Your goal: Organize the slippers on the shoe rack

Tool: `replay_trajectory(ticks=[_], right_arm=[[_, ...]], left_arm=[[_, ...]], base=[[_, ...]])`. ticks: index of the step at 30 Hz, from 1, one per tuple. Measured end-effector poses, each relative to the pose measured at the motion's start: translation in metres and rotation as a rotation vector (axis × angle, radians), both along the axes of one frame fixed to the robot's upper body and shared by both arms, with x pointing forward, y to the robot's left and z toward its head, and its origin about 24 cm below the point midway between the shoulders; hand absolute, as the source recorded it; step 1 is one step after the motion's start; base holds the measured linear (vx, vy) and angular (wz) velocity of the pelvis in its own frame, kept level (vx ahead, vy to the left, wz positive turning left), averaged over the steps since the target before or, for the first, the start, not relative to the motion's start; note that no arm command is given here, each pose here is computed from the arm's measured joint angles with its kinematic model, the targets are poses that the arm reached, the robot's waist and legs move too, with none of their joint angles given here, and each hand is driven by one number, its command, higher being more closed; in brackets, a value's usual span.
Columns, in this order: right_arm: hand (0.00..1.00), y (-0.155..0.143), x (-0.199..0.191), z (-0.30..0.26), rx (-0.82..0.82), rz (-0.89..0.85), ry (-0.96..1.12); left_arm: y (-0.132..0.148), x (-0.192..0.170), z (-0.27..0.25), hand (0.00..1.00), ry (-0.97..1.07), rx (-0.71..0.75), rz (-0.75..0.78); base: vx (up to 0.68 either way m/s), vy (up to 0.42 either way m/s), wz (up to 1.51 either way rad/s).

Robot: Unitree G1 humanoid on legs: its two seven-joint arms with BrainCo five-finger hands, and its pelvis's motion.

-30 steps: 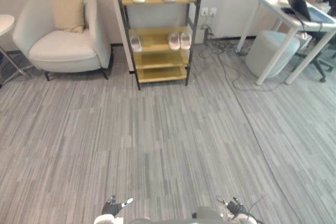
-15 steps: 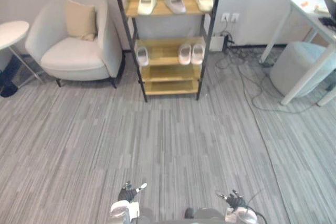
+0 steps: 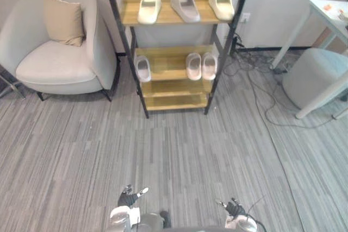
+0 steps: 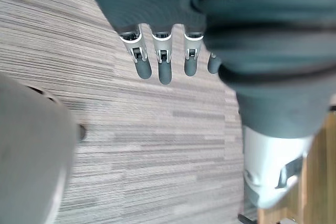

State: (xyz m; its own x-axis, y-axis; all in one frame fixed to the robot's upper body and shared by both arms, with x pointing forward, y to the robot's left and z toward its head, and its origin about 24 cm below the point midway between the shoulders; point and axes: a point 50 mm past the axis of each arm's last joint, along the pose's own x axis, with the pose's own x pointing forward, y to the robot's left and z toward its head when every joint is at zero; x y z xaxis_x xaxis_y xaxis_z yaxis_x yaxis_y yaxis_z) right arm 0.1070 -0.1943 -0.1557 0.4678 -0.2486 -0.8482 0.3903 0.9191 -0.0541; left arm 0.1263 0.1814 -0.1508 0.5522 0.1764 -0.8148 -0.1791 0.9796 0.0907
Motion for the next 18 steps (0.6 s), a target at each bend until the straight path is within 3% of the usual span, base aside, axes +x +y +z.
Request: replay_trajectory(ticks=[8, 12, 18], right_arm=[[0.00, -0.004, 0.004, 0.002, 0.001, -0.039, -0.022], [0.00, -0.012, 0.007, 0.004, -0.024, -0.030, -0.032], [0.00, -0.008, 0.008, 0.004, -0.037, 0.037, -0.025]], left_arm=[[-0.007, -0.004, -0.003, 0.00, 0.020, -0.033, 0.008], [-0.020, -0.001, -0.003, 0.00, 0.002, -0.078, 0.047], [-0.012, 0.009, 0.004, 0.00, -0.063, -0.069, 0.106]], base=[[0.46, -0.133, 0.48], [0.44, -0.199, 0.10], [0.34, -0.095, -0.17]])
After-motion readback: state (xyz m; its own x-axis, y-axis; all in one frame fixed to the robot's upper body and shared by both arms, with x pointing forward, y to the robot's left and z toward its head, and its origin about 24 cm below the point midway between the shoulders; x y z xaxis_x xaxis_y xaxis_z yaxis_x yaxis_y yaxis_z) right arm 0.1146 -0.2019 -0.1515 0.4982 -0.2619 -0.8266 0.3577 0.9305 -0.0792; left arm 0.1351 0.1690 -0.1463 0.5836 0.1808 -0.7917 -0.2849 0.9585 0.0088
